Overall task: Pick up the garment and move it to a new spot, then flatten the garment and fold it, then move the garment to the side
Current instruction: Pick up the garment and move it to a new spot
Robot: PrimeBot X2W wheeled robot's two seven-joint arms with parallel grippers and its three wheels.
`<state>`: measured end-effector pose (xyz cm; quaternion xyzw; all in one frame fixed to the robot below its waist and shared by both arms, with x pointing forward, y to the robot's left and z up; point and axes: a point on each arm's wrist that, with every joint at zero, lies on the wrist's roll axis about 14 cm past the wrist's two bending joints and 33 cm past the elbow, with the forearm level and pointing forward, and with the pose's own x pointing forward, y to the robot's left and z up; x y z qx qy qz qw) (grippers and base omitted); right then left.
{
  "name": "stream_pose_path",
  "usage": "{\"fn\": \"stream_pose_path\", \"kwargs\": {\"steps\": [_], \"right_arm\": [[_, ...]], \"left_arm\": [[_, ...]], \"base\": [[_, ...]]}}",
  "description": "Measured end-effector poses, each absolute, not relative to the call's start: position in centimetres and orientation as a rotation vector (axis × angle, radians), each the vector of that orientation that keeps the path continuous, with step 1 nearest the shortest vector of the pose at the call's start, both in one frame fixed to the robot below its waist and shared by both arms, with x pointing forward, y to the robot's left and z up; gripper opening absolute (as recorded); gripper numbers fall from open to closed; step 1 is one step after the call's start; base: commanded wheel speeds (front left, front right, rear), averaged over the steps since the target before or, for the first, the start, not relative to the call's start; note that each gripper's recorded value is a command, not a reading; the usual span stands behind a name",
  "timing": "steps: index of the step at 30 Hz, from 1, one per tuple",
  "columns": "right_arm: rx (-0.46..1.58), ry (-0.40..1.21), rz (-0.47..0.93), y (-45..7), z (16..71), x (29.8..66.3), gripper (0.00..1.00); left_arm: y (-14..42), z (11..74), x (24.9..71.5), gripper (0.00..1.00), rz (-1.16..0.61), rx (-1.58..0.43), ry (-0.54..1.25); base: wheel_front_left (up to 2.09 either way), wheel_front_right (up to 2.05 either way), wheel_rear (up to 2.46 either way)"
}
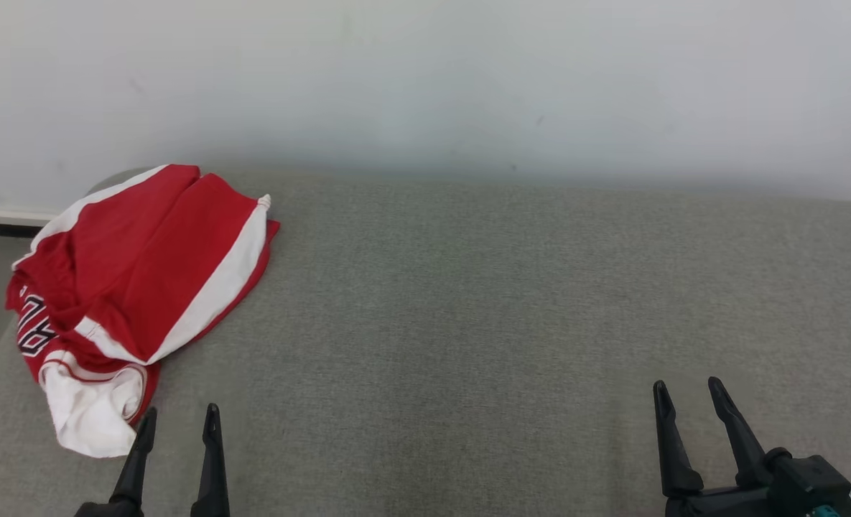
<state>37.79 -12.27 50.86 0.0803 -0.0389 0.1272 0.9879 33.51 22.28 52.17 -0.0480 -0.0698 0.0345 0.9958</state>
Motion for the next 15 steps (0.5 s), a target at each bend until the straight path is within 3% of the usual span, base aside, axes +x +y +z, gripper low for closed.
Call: {"fn": "stream_pose_path", "kwargs": {"steps": [15], "right_arm": [[0.169,-0.045,0.493,-4.0,50.4,39.4,1.0]], "left_arm": [[29.1,51.6,27.5,1.0,0.321,-0.062,-0.127]], "base": [[0.0,0.0,0.0]]}}
